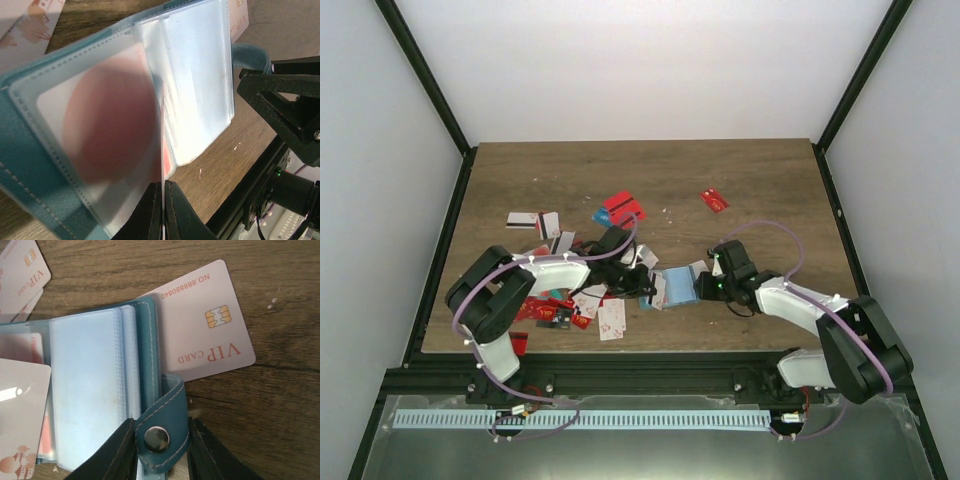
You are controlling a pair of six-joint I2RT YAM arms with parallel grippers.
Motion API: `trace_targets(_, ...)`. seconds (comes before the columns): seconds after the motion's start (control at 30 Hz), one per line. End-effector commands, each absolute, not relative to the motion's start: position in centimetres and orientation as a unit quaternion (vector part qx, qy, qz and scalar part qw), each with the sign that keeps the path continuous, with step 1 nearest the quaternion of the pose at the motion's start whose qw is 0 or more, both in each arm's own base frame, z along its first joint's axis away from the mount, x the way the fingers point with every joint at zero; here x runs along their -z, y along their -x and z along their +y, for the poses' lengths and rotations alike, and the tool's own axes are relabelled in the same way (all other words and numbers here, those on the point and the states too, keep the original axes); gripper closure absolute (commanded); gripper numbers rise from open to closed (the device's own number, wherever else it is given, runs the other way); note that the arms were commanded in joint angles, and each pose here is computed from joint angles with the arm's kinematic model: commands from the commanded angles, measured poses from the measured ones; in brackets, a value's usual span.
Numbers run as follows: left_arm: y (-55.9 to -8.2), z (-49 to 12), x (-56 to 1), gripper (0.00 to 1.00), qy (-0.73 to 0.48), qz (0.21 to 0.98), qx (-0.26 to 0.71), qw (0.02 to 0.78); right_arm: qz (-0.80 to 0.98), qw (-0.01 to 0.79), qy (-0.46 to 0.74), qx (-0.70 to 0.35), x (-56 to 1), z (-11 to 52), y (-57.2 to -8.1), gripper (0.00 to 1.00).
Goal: Put the credit cards into the card holder
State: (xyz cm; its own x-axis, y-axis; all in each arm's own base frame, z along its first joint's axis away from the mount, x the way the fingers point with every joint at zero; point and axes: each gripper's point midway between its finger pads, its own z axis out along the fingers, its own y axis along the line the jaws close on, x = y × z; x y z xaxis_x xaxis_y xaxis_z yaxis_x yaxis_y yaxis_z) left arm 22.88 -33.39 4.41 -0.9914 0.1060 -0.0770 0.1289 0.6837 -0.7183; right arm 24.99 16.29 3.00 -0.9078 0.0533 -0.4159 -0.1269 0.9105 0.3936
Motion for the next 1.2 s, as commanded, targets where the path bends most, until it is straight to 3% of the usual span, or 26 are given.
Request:
trace_targets(0.0,-23.5,-34.0,-4.4,0.96,-0.070,0.916,0.396,0.016,0.952,0.230,0.028,-0.200,-3.7,16.6,-26.1,0.77)
trace_targets(0.1,-23.6,-34.2,-4.3,0.96,-0.071,0.915,0.396,0.015,0.951,0.224,0.034,-0.209,-3.4,16.9,-25.8,0.89)
trace_targets(0.3,-23.9,-34.5,-4.2,0.96,-0.072,0.915,0.397,0.015,0.949,0.215,0.040,-0.226,-3.0,17.3,-25.1,0.99)
trace_targets(1.17,-26.2,-34.8,-3.7,0.96,-0.050,0.911,0.408,0.037,0.948,0.194,0.052,-0.247,-2.2,18.1,-24.0,0.99)
